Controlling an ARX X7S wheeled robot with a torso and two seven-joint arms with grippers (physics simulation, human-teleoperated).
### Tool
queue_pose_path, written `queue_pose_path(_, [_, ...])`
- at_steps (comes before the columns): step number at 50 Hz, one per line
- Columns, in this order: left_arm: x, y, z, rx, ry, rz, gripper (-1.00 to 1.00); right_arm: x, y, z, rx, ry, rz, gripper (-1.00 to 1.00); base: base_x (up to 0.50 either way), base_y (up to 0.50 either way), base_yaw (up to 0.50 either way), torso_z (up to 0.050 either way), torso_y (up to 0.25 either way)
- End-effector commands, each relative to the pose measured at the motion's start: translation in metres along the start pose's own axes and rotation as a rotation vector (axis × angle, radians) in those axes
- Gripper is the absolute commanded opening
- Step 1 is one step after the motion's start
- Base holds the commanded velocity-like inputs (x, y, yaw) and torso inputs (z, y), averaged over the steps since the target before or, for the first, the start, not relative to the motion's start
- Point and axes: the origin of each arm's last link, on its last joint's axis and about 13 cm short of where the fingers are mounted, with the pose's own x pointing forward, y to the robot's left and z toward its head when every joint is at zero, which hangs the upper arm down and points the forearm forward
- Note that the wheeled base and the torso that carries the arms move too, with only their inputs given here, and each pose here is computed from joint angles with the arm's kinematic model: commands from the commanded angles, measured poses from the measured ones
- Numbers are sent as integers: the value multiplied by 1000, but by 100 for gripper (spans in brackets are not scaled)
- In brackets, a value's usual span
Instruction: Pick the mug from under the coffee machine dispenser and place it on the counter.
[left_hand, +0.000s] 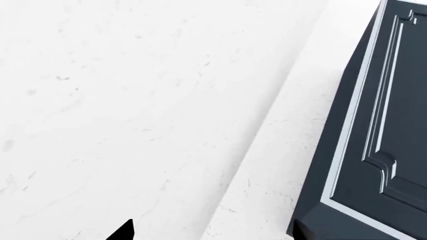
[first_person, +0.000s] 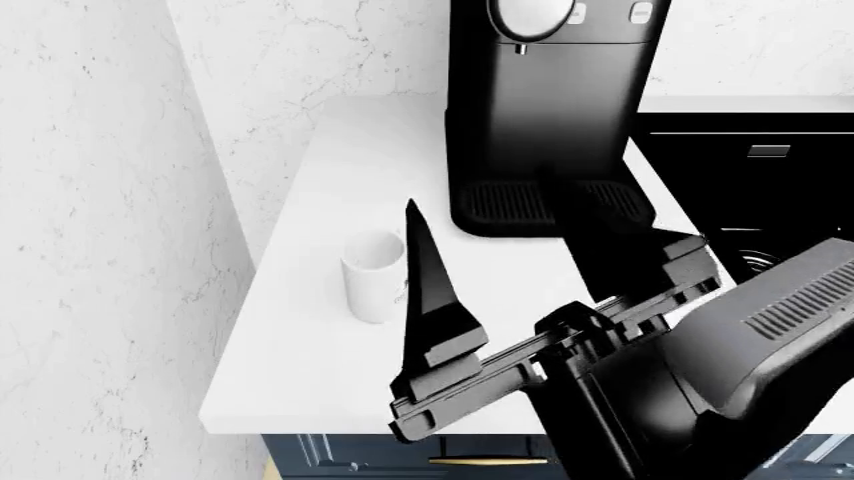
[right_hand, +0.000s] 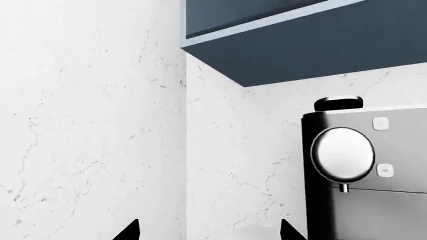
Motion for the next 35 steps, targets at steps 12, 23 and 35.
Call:
queue_pose_path(12, [0, -3, 1, -2, 3, -17, 100, -7, 3, 15, -86, -123, -106, 100, 0, 0, 0, 0, 0])
queue_pose_path(23, [-1, -3, 3, -4, 1, -28, 100, -10, 6, 19, -109, -148, -111, 100, 0, 0, 0, 0, 0])
queue_pose_path(35, [-1, -4, 3, -6, 3, -44, 100, -10, 8, 21, -120, -181, -98, 100, 0, 0, 0, 0, 0])
